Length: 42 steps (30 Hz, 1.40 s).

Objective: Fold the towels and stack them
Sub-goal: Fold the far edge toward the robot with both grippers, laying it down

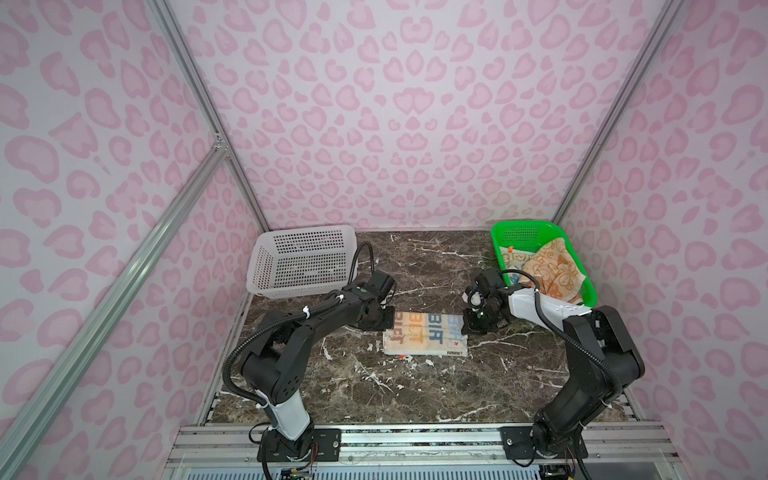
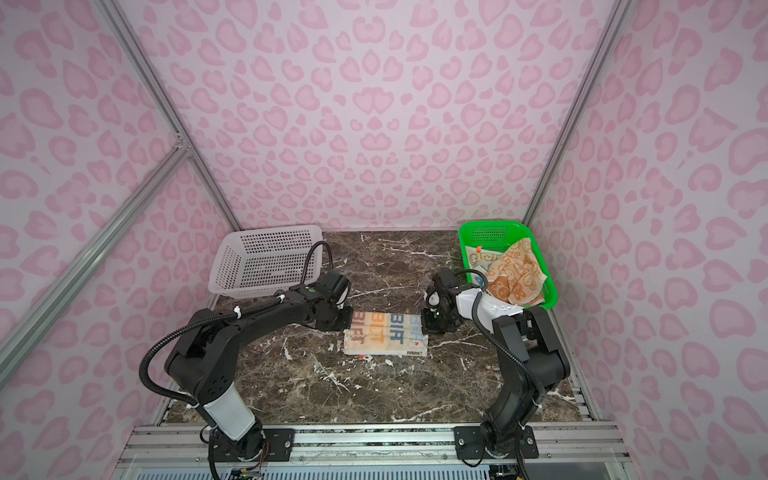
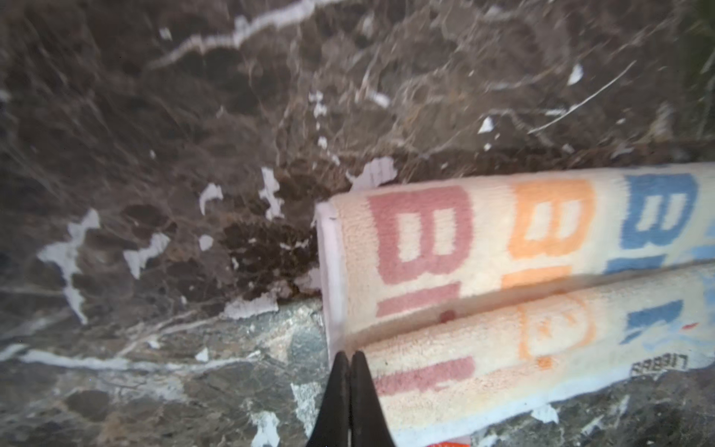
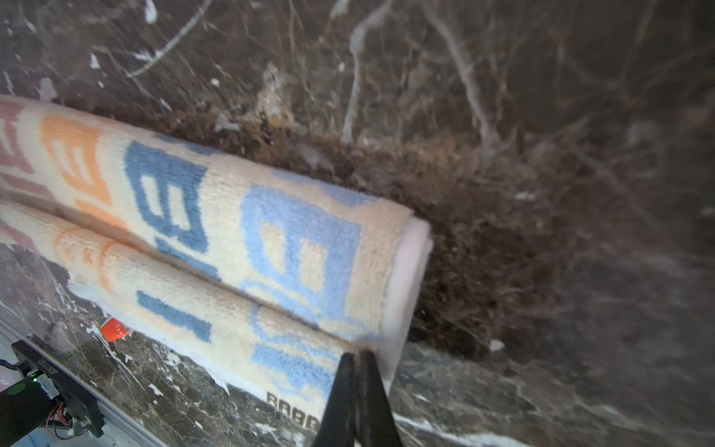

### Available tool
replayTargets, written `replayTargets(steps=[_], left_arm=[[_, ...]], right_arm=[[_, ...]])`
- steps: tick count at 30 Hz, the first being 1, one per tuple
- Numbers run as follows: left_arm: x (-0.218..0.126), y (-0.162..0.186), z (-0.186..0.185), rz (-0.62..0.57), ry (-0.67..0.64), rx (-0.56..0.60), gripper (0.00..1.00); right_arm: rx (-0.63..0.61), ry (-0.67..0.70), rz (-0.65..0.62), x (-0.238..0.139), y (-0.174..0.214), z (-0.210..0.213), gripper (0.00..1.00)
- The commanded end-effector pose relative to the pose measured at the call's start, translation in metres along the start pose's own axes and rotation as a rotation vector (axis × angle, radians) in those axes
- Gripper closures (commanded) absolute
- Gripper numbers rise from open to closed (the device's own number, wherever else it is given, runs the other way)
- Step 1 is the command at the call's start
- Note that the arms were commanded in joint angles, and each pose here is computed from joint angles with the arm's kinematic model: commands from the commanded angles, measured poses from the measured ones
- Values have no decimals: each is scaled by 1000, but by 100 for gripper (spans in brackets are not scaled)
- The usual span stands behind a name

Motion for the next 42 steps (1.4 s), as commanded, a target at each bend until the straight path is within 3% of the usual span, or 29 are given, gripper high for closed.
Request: replayTargets(steps=[1, 8, 13, 32, 42], left_arm=[[14, -6, 0, -15, -3, -48, 96], [20, -58, 5, -43, -37, -43, 96], [-10, -88, 15, -110, -98, -14, 96], [-32, -49, 13, -119, -52, -21, 96], [-6, -32, 9, -64, -59, -19, 96]], right_arm=[[41, -17, -22, 9, -5, 0, 100], [93, -22, -48, 13, -42, 5, 100], [82, -36, -94, -12, -65, 16, 100], [55, -24, -104, -31, -32, 13, 100], [67, -9, -69, -10, -24, 5, 100]])
Point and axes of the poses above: each gripper's point midway between its finger pads, its own x axis out along the fingers, its own z axis along the line the jaws close on, y = z × x, the point moved 9 cm from there along -x, back along the fingers, and after that the axes turned 8 degrees about x, right-handed, at the moved point
